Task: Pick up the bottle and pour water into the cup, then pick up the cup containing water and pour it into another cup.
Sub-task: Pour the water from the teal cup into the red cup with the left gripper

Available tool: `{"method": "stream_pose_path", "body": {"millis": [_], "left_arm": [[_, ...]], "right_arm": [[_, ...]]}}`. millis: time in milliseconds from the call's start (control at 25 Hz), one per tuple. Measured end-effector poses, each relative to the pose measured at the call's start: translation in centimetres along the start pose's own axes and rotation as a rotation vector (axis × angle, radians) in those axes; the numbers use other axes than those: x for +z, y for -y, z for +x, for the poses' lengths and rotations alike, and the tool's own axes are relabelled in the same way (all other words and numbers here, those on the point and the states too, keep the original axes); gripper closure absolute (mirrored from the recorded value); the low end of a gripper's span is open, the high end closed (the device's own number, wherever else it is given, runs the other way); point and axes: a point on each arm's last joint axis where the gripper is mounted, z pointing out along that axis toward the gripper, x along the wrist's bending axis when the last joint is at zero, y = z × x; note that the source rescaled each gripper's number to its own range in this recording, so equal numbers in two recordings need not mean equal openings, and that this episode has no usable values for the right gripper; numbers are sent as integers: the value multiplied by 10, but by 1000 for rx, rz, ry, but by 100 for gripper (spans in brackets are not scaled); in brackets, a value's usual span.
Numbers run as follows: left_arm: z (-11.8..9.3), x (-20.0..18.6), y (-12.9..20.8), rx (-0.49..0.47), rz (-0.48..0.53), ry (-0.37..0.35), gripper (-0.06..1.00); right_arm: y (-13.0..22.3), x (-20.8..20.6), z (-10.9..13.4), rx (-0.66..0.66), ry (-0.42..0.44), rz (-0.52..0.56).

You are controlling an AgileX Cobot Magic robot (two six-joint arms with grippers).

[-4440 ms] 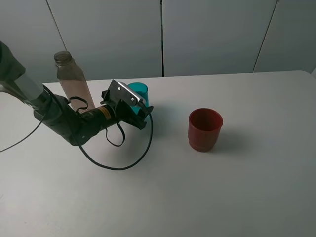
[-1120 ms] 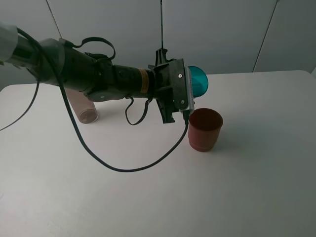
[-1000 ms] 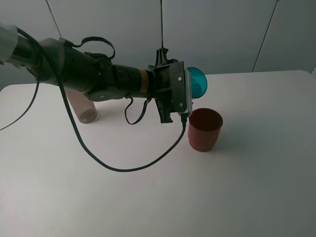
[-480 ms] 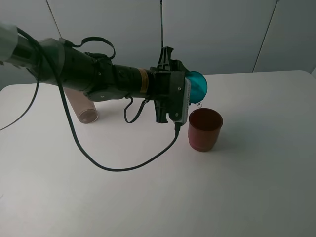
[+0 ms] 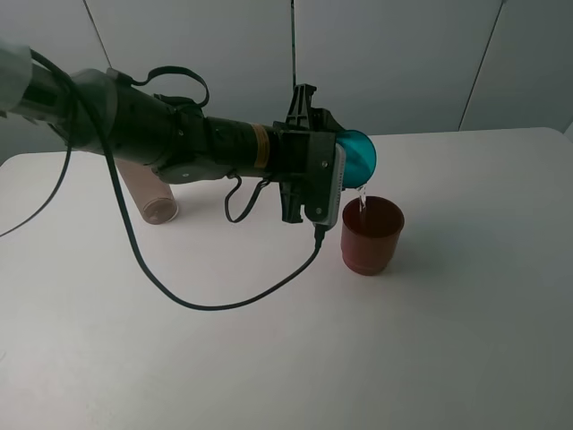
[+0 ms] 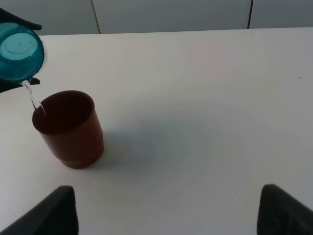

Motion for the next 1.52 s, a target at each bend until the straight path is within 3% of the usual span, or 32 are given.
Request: {"method": "stream_pose_path", "body": {"millis": [600, 1320, 1520], "left_arm": [[2, 0, -3, 114, -28, -27, 70], [8, -1, -4, 71, -45, -94, 70], [8, 0, -4, 107, -46, -101, 70]], "right_arm": [[0, 0, 0, 0, 0, 0], [0, 0, 0, 0, 0, 0], [0, 0, 0, 7, 0, 0]]}}
